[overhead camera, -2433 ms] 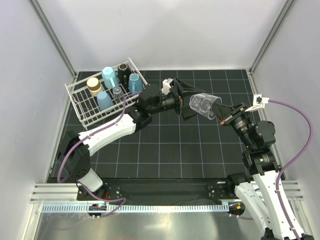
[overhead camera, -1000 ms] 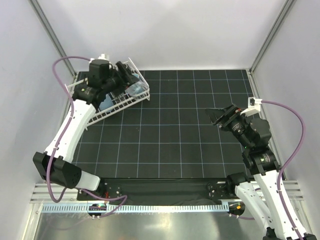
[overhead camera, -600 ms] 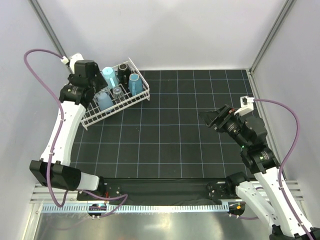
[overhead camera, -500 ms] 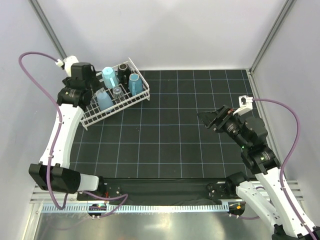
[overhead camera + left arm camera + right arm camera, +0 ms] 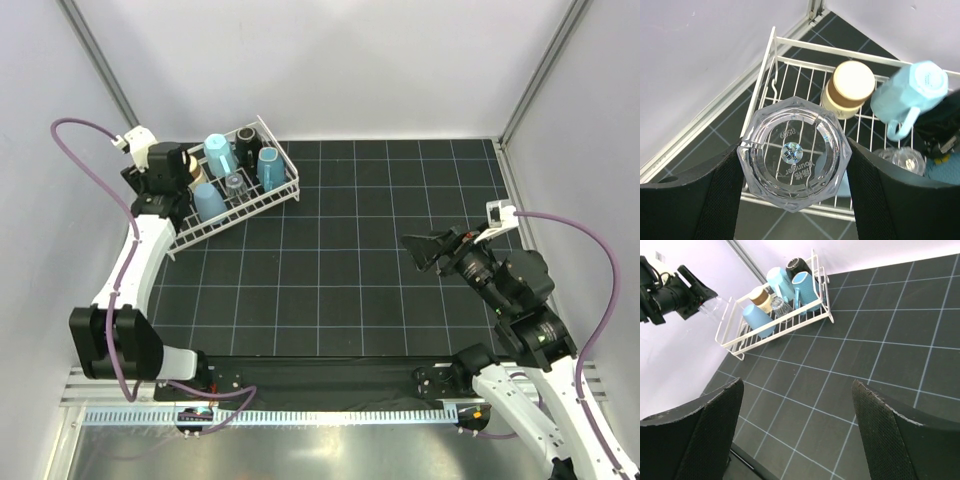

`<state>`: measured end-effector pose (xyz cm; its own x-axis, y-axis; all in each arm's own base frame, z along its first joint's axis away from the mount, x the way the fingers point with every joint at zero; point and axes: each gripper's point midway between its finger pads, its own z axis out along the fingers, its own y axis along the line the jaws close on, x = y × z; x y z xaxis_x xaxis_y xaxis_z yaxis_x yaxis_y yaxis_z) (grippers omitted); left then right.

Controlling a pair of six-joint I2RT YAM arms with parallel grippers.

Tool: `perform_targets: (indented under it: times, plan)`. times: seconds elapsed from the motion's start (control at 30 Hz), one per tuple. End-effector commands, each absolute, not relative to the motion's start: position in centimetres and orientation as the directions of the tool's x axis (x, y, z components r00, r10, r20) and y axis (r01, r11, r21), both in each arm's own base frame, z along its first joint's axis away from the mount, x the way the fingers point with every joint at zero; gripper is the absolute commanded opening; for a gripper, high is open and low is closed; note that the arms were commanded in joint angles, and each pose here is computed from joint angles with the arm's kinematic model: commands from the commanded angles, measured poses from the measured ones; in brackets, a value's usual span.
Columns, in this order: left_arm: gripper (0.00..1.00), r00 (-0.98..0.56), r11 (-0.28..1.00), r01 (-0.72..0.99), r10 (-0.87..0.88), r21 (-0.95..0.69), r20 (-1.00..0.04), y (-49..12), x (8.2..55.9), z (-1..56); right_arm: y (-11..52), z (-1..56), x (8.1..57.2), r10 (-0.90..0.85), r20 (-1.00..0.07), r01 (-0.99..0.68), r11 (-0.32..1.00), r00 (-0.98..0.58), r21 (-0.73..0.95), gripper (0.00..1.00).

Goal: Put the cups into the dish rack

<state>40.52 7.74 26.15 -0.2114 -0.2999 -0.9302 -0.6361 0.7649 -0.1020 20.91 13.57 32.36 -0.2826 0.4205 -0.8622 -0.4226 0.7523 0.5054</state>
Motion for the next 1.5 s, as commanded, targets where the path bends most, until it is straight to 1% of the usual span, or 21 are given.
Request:
perform_targets:
  times: [0.0,0.03,0.07,0.27,0.43,0.67,0.83,0.93,1.0,1.1,1.37,1.47]
  plan:
    - [0.0,-0.047,0.72,-0.67,-0.283,-0.18,-0.958,9.8,42.8,29.9,12.9,33.6,21.0,0.385,-0.89,-0.42,0.785,-0.243,0.454,0.88]
    - [0.0,-0.058,0.726,-0.664,-0.288,-0.179,-0.956,9.6,43.2,29.3,12.9,33.9,20.9,0.38,-0.893,-0.424,0.787,-0.24,0.449,0.88]
    - [0.0,-0.048,0.697,-0.692,-0.301,-0.186,-0.952,11.1,43.1,28.8,12.8,33.8,20.9,0.37,-0.896,-0.418,0.793,-0.247,0.443,0.88]
    - [0.0,-0.053,0.677,-0.709,-0.332,-0.199,-0.942,11.5,44.4,25.4,12.2,33.9,21.2,0.316,-0.917,-0.396,0.83,-0.245,0.392,0.88]
    - [0.0,-0.09,0.684,-0.704,-0.349,-0.188,-0.933,11.2,45.5,22.7,11.5,33.8,21.4,0.269,-0.933,-0.371,0.863,-0.238,0.343,0.88]
    - [0.0,-0.15,0.698,-0.696,-0.37,-0.168,-0.917,10.7,46.1,19.6,10.8,33.7,21.7,0.256,-0.939,-0.34,0.883,-0.228,0.323,0.89]
    - [0.0,-0.172,0.682,-0.714,-0.391,-0.159,-0.904,10.7,45.9,17.7,10.8,34.3,22.0,0.248,-0.944,-0.343,0.886,-0.217,0.312,0.9]
    - [0.0,-0.195,0.66,-0.741,-0.387,-0.124,-0.901,11.2,45.3,16.6,10.7,34.4,21.9,0.238,-0.946,-0.344,0.889,-0.218,0.303,0.9]
    - [0.0,-0.222,0.654,-0.75,-0.385,-0.096,-0.896,11.3,45.0,15.5,10.0,34.5,22.2,0.238,-0.949,-0.306,0.906,-0.205,0.294,0.91]
    - [0.0,-0.249,0.652,-0.755,-0.384,-0.07,-0.889,11.3,44.8,14.6,9.7,34.5,22.1,0.239,-0.95,-0.294,0.91,-0.2,0.291,0.92]
    - [0.0,-0.271,0.633,-0.772,-0.409,-0.057,-0.872,11.4,44.7,12.9,9.5,34.3,22.0,0.251,-0.945,-0.281,0.91,-0.21,0.304,0.93]
    - [0.04,-0.269,0.626,-0.777,-0.424,-0.065,-0.865,11.3,44.5,12.4,9.8,34.2,22.1,0.251,-0.942,-0.288,0.906,-0.223,0.31,0.93]
